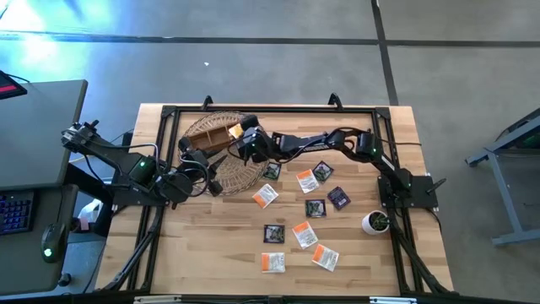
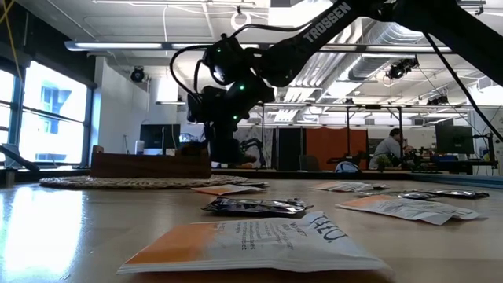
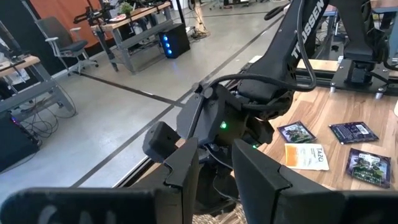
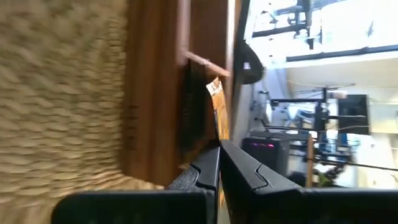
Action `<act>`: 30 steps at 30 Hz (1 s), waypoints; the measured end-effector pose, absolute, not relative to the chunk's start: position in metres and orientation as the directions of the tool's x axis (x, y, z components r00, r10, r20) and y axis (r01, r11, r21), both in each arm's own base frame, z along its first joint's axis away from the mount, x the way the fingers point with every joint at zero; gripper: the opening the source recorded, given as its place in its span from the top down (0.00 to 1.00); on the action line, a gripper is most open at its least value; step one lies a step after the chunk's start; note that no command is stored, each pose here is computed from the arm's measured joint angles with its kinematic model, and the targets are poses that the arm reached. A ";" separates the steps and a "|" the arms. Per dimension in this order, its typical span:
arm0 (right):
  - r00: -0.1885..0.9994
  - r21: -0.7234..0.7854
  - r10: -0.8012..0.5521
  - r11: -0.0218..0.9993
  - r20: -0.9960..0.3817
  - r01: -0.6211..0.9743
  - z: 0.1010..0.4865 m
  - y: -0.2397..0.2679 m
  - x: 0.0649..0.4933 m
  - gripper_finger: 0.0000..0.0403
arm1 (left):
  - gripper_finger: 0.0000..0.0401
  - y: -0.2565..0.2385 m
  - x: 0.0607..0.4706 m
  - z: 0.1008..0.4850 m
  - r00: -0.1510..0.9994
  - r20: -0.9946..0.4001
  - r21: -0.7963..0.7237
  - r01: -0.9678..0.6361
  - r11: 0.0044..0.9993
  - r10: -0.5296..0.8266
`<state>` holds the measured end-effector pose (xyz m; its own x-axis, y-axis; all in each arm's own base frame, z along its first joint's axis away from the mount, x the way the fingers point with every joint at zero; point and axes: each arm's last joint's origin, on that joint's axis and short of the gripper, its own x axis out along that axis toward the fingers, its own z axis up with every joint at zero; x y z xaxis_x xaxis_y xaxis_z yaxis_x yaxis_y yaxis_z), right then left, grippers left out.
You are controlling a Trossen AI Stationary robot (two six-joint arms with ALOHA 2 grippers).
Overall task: Pick & Place Tea
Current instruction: Put the yellow tea bag into the right section of the wooden organizer
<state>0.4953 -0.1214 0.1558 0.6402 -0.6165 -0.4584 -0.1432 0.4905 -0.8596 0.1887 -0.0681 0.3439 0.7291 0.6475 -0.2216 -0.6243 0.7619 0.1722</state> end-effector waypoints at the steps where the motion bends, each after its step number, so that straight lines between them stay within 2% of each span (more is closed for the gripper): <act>1: 0.645 -0.853 -0.608 0.504 -0.463 -0.137 0.155 -0.121 0.495 0.98 | 0.76 -0.068 0.189 0.344 0.729 -0.222 0.172 -0.624 0.762 0.647; 5: 0.679 -0.825 -0.574 0.560 -0.458 -0.084 0.157 -0.120 0.497 0.98 | 0.76 -0.068 0.189 0.344 0.729 -0.222 0.172 -0.624 0.762 0.648; 11: 0.680 -0.844 -0.600 0.534 -0.421 -0.051 0.161 -0.122 0.498 0.98 | 0.76 -0.068 0.189 0.344 0.729 -0.222 0.172 -0.624 0.762 0.648; 20: 0.709 -0.662 -0.461 0.749 -0.533 -0.011 0.184 -0.134 0.503 0.98 | 0.76 -0.068 0.189 0.344 0.729 -0.222 0.172 -0.624 0.762 0.648; 26: 0.700 -0.621 -0.449 0.784 -0.555 0.010 0.203 -0.145 0.503 0.98 | 0.76 -0.068 0.189 0.344 0.729 -0.222 0.172 -0.624 0.762 0.648; 30: 0.691 -0.595 -0.416 0.803 -0.592 -0.026 0.201 -0.150 0.499 0.98 | 0.76 -0.068 0.189 0.344 0.730 -0.223 0.172 -0.623 0.763 0.646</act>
